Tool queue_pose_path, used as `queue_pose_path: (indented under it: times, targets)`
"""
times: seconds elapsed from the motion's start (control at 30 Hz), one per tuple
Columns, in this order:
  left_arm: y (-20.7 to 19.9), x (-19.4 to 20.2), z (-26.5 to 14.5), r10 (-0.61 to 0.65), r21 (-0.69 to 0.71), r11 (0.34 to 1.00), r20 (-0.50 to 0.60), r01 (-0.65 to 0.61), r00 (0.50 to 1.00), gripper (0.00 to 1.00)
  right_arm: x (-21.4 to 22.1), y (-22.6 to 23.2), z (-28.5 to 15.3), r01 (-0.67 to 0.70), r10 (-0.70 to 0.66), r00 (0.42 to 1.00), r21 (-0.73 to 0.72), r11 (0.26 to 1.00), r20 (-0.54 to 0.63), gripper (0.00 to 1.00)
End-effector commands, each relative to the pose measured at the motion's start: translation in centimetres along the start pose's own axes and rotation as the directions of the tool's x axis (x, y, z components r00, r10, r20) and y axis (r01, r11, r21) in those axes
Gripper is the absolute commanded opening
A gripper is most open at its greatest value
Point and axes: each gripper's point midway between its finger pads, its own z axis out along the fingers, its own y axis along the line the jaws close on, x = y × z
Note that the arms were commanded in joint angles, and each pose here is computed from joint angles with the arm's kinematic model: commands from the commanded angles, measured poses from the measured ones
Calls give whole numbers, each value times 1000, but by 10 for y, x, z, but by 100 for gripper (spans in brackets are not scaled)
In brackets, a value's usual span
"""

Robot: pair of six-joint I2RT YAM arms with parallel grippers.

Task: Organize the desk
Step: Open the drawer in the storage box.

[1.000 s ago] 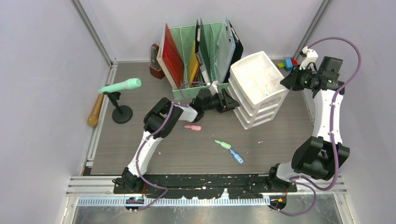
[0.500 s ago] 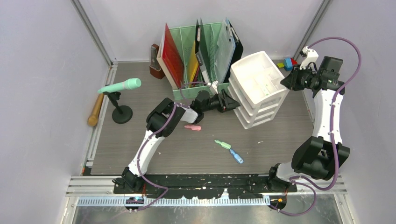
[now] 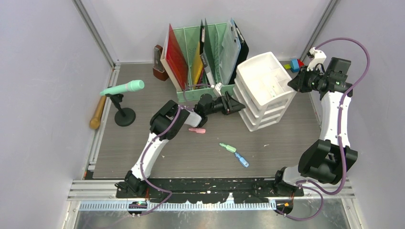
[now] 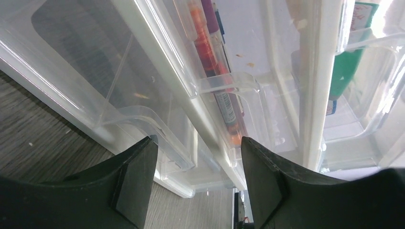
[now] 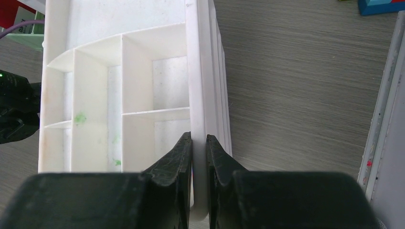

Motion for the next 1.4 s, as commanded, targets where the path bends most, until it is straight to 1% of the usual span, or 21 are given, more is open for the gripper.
queue_pose_path:
  times: [0.0, 0.37, 0.67, 0.87, 1.03, 1.27, 1.37]
  targets:
    - [-35, -6, -8, -123, 123, 985, 15, 120, 992, 64, 92, -4, 20, -170, 183, 939, 69, 983, -291, 0]
    - [-40, -1, -20, -141, 168, 976, 16, 137, 990, 57, 88, -4, 19, -166, 182, 947, 79, 983, -266, 0]
    - [-26, 9, -25, -149, 148, 978, 6, 147, 989, 55, 77, -9, 11, -121, 147, 969, 135, 983, -200, 0]
    - [-22, 13, -28, -152, 145, 978, 4, 149, 988, 49, 66, -13, 3, -69, 100, 983, 190, 979, -155, 1]
    - [-24, 12, -28, -149, 158, 977, 3, 146, 989, 44, 62, -21, -4, -40, 79, 985, 247, 968, -151, 0]
    - [-20, 15, -29, -155, 155, 976, -3, 153, 988, 42, 44, -30, -25, 25, 13, 994, 338, 941, -107, 1]
    - [-20, 15, -29, -152, 159, 976, -4, 150, 988, 41, 40, -32, -31, 50, -11, 994, 356, 933, -110, 1]
